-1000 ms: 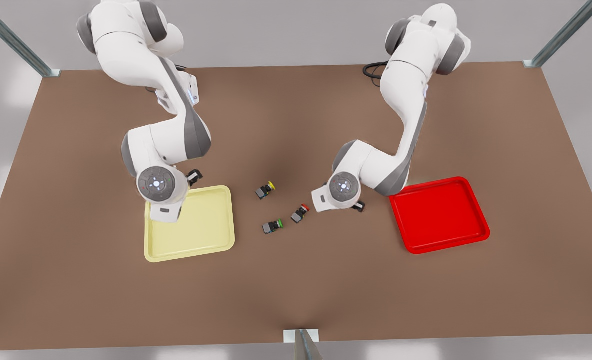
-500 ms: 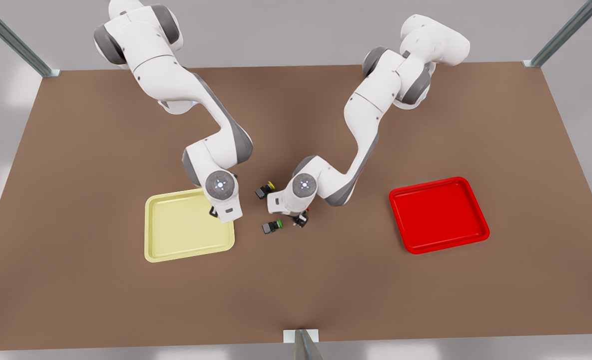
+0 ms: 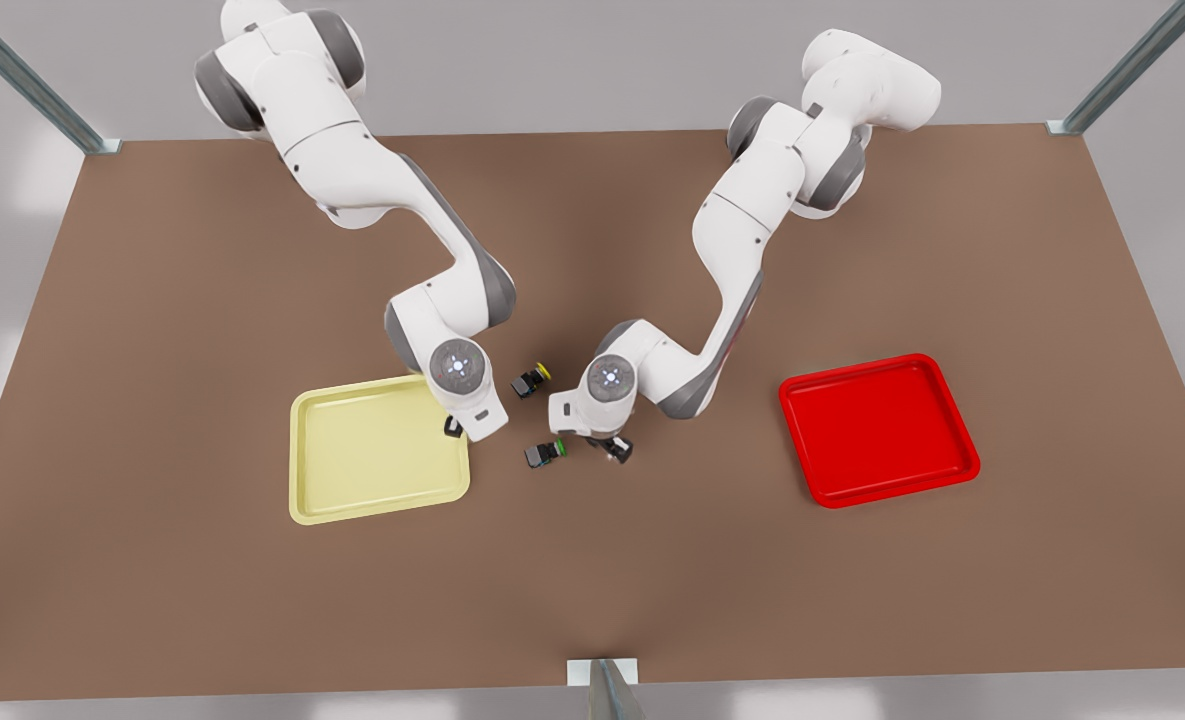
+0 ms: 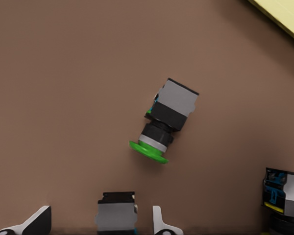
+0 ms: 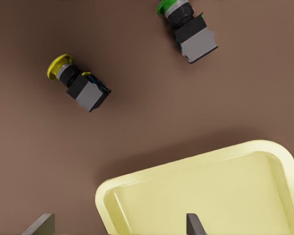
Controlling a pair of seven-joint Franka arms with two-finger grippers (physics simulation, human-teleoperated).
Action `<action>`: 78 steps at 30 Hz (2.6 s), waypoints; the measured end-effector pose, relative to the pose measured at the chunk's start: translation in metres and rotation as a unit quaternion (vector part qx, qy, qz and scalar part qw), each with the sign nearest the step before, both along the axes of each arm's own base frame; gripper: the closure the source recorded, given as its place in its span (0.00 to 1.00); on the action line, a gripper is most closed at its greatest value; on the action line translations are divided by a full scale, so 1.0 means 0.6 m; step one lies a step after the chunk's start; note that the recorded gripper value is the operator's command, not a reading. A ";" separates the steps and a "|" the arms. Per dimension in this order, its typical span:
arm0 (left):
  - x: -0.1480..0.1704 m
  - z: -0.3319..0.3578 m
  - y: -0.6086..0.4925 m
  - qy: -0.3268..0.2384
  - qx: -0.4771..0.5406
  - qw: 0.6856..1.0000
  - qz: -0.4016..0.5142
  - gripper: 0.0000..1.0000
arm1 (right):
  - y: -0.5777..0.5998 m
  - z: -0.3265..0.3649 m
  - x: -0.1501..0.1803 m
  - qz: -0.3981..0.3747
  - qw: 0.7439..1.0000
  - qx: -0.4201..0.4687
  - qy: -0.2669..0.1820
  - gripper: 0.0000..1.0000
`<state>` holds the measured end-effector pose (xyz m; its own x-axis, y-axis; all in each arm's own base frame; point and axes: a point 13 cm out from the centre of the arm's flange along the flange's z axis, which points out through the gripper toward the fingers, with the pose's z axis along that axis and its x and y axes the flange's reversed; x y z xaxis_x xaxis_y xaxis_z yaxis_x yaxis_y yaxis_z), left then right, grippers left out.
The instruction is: Place the switches on the corresponding trays according to their colors
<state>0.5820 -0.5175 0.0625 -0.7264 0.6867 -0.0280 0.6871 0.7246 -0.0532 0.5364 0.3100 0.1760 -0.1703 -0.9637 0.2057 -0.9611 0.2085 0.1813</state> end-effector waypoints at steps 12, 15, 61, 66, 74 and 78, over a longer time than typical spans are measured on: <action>-0.032 -0.043 0.012 0.030 0.021 0.999 -0.007 0.00 | 0.062 -0.052 -0.015 0.057 0.998 0.028 -0.012 0.00; -0.031 -0.039 0.005 0.027 0.016 0.999 -0.007 0.01 | 0.068 -0.057 -0.020 0.065 0.997 0.031 -0.011 0.00; 0.116 0.287 0.819 0.080 0.132 0.961 0.229 0.00 | 0.155 -0.221 -0.143 0.363 0.926 0.101 0.014 0.00; 0.135 0.649 0.789 0.009 0.098 0.964 0.245 0.00 | 0.161 -0.227 -0.147 0.397 0.911 0.112 0.017 0.00; 0.001 0.706 0.776 0.062 0.059 0.960 0.265 0.00 | 0.168 -0.231 -0.148 0.436 0.891 0.123 0.018 0.13; -0.004 0.729 0.771 0.059 0.052 0.959 0.271 0.00 | 0.168 -0.228 -0.146 0.449 0.884 0.126 0.018 0.32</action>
